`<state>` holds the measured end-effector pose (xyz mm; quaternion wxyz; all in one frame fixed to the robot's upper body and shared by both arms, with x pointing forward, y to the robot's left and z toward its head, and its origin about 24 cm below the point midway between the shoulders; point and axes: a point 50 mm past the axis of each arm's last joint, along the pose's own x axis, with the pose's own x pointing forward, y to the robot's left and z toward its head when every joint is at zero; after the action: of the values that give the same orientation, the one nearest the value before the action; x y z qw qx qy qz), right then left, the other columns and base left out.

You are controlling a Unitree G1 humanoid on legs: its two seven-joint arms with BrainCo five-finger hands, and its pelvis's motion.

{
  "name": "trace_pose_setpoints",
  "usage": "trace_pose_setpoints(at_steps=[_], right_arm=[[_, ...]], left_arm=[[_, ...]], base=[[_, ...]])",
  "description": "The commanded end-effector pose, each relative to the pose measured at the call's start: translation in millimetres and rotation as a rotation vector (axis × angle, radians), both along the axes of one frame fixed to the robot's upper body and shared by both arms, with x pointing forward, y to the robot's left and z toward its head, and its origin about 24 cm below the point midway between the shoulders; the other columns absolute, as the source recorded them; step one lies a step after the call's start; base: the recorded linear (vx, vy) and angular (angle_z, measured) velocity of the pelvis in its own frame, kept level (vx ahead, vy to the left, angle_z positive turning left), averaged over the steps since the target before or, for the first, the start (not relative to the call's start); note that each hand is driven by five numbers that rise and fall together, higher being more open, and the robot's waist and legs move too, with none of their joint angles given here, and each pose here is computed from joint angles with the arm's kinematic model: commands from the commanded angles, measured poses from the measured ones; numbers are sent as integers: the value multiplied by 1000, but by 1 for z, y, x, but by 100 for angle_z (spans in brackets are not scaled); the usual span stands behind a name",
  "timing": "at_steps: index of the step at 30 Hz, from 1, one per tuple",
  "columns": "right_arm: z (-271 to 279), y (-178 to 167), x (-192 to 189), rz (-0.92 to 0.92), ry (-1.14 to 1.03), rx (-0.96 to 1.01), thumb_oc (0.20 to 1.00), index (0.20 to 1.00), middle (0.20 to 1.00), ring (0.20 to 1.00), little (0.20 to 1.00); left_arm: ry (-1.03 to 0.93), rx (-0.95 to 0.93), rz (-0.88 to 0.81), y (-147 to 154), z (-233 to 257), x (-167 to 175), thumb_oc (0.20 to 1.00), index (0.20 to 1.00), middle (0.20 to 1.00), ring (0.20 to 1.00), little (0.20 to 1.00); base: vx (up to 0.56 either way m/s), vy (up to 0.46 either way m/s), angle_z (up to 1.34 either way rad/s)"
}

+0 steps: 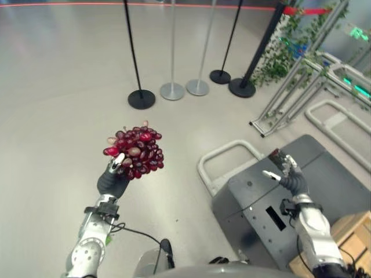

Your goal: Pick up the fruits from the basket on one side to the basket on the other side

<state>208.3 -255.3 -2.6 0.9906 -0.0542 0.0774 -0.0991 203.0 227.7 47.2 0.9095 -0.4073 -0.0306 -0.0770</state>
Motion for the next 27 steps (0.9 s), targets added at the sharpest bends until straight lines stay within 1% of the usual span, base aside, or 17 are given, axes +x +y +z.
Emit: trace_pose_setpoints(at_steps=[1,4,8,10,13,14,15,16,21,23,27], right_arm=[[20,-1,23,-2,-115,4,1000,1000,1000,1000,1000],[12,-3,16,4,-68,-19,1000,1000,1000,1000,1000],[11,-8,9,20,-45,-60,1000,1000,1000,1000,1000],[8,-6,8,47,-29,-58,1000,1000,1000,1000,1000],[2,-4,4,75,0,-45,1000,1000,1000,1000,1000],[-4,-4,-2,113,38,-34,1000,1000,1000,1000,1000],[-4,-4,-2,113,37,-34,1000,1000,1000,1000,1000],[-10,-9,-9,110,73,-20,1000,1000,1000,1000,1000],[-17,-12,-12,115,113,-19,1000,1000,1000,1000,1000],[-14,-4,-3,188,121,-63,1000,1000,1000,1000,1000],[-10,-5,3,215,121,-105,1000,1000,1000,1000,1000]], left_arm=[[-243,66,-18,-5,48,2,200,200,200,200,200],[-230,56,5,-6,44,0,200,200,200,200,200],[-250,53,17,-8,44,7,200,200,200,200,200],[-261,59,55,-2,45,5,200,200,200,200,200],[-272,68,86,2,46,3,200,200,200,200,200],[-274,61,84,-1,45,6,200,200,200,200,200],[-274,61,83,-1,45,6,200,200,200,200,200],[-277,57,64,-7,44,8,200,200,200,200,200],[-280,54,67,-12,41,9,200,200,200,200,200],[-273,57,105,-3,41,8,200,200,200,200,200],[-264,34,92,-6,37,10,200,200,200,200,200]], base=[[69,291,58],[51,294,86],[6,179,132],[43,174,167],[187,139,105],[137,77,93],[293,142,165],[131,67,155],[124,-58,159],[98,-231,90],[142,-188,59]])
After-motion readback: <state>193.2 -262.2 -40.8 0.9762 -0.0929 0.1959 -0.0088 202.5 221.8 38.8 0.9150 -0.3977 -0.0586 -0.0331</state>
